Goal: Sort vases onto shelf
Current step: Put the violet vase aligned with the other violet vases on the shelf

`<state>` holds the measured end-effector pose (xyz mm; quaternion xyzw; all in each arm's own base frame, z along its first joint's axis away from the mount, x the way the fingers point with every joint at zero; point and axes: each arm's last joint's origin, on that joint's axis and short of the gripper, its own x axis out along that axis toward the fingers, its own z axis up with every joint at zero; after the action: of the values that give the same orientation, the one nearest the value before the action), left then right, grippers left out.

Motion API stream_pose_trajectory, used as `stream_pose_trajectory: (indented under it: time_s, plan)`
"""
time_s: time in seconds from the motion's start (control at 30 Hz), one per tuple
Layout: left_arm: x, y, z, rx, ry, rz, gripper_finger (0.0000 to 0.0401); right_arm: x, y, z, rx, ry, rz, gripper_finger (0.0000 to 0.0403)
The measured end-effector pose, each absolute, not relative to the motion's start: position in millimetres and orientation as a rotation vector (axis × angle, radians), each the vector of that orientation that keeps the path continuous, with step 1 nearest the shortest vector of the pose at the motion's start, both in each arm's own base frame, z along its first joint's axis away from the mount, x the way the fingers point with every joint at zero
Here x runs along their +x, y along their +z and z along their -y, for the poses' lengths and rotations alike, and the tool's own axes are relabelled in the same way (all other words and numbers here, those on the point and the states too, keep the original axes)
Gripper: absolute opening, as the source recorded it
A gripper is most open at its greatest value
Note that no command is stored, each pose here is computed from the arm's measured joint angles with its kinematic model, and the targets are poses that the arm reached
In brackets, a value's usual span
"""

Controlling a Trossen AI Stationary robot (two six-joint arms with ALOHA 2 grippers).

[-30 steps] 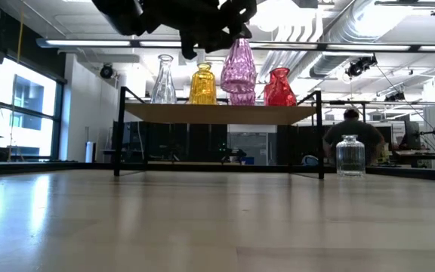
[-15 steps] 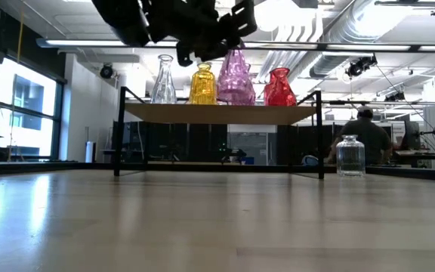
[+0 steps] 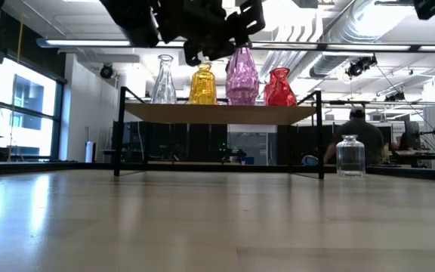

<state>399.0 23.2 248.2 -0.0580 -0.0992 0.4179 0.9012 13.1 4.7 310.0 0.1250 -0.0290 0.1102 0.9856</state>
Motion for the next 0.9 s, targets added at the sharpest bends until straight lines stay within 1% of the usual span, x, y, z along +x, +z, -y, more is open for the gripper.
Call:
stream_pose_trajectory:
  time_s: [0.07, 0.3, 0.47, 0.57, 0.77, 0.83, 0.9]
  plan:
    - [399, 248, -23, -0.122, 0.862, 0.204, 0.0118, 18, 303, -6, 0.249, 0.236, 0.07, 0.0114]
    - [399, 249, -25, -0.119, 0.849, 0.212, 0.0119, 34, 283, -8, 0.238, 0.262, -0.015, 0.0114]
    - [399, 248, -25, -0.084, 0.853, 0.191, 0.0119, 40, 273, -8, 0.27, 0.255, -0.047, 0.0114]
    - [399, 248, -25, -0.084, 0.853, 0.192, 0.0119, 40, 274, -8, 0.276, 0.256, -0.039, 0.0114]
    - [399, 248, -26, -0.093, 0.854, 0.196, 0.0119, 42, 271, -9, 0.383, 0.251, -0.061, 0.0114]
    - [399, 248, -27, -0.098, 0.852, 0.199, 0.0119, 46, 264, -8, 0.413, 0.221, -0.084, 0.0114]
    - [399, 248, -30, -0.096, 0.843, 0.2, 0.0119, 51, 257, -7, 0.453, 0.152, -0.085, 0.0114]
